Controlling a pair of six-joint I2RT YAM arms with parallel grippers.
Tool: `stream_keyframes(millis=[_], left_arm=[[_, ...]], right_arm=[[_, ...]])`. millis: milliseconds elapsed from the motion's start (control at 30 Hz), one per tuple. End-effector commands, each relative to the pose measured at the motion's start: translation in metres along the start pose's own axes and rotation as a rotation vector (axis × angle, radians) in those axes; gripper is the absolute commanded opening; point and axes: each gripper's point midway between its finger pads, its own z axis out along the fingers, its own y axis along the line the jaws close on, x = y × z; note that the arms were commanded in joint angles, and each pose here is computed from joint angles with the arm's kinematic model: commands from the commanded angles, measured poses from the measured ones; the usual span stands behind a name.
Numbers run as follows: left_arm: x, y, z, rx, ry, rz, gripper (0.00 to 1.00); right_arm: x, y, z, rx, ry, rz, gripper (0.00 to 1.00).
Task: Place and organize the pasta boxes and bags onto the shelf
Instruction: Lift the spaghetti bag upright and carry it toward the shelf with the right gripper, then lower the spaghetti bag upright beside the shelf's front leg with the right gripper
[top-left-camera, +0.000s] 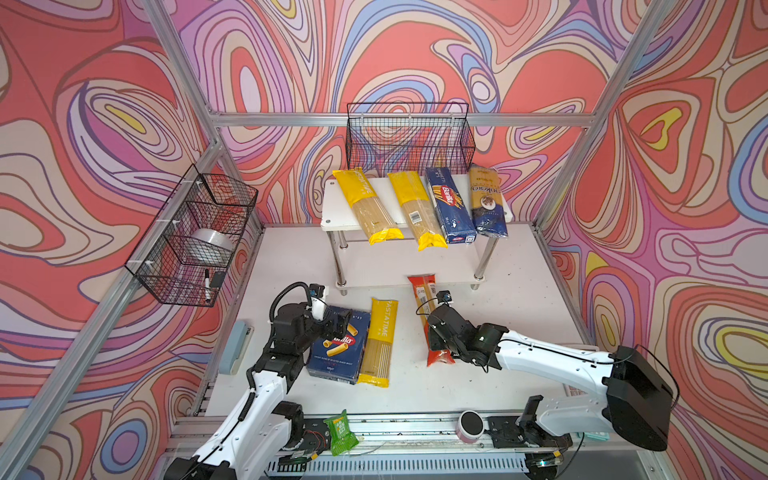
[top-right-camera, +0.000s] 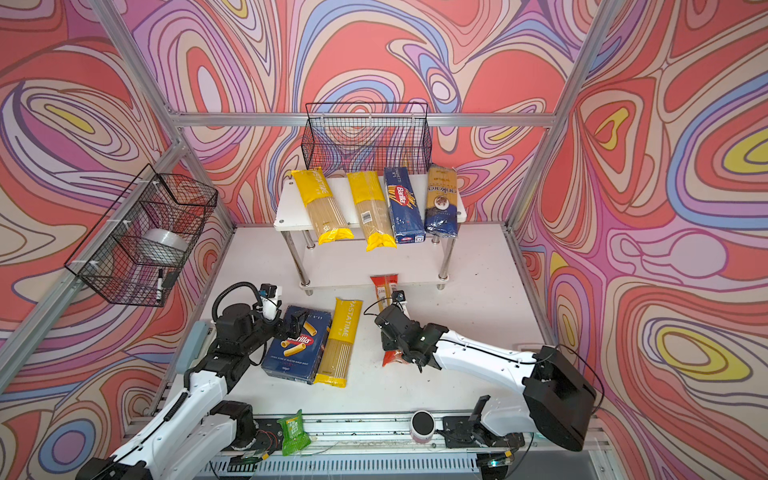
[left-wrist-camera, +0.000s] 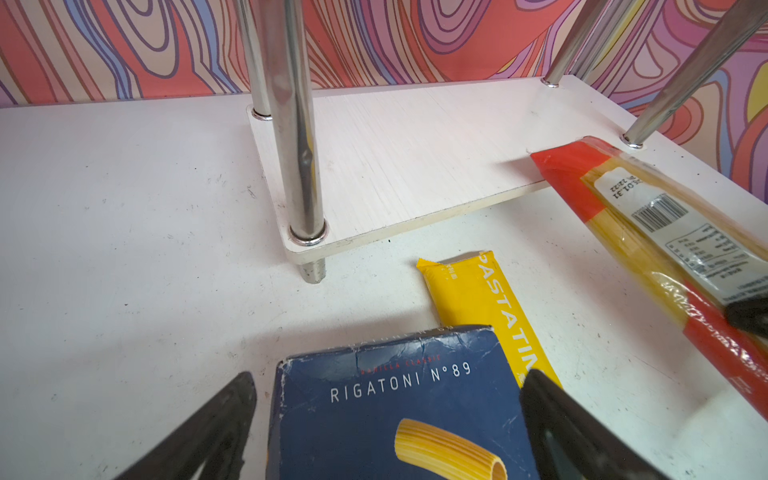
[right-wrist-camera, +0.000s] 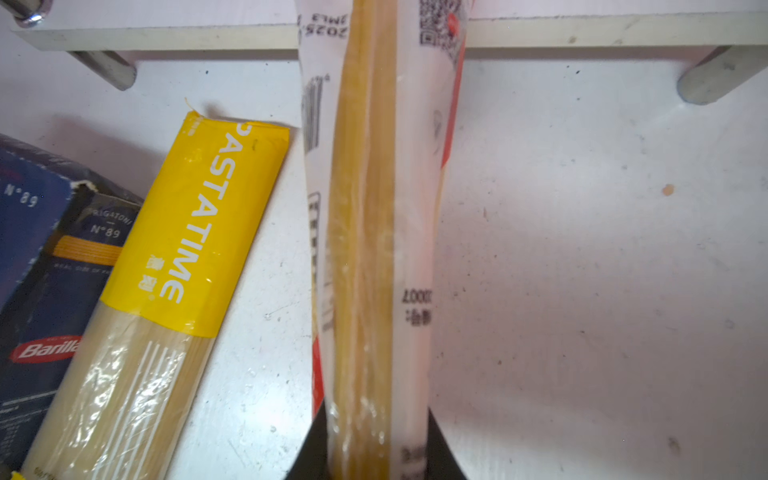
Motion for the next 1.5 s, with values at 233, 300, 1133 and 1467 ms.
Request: stream_keyframes(millis=[233,300,1133,1467], left_arm=[[-0.009,-0.003,0.000,0.014,-0.023,0.026,1.00],[-0.009,-0.002,0.000,0.010,-0.022,0.023,1.00],[-0.008,-0.001,0.004,0.013,0.002,0.018,1.00],[-0.008,0.000,0.005,0.006,0.006,0.014,1.00]], right_arm=[[-0.074,-0.021,-0.031,-0.020,-0.186,0.001,0.05],[-0.079,-0.029,-0.032,-0.011,-0.186,0.002,0.05],[-0.149,-0.079,-0.014,0.027,-0.270,0.055,0.07],[-0.155,-0.098,0.003,0.031,-0.276,0.099,0.06]])
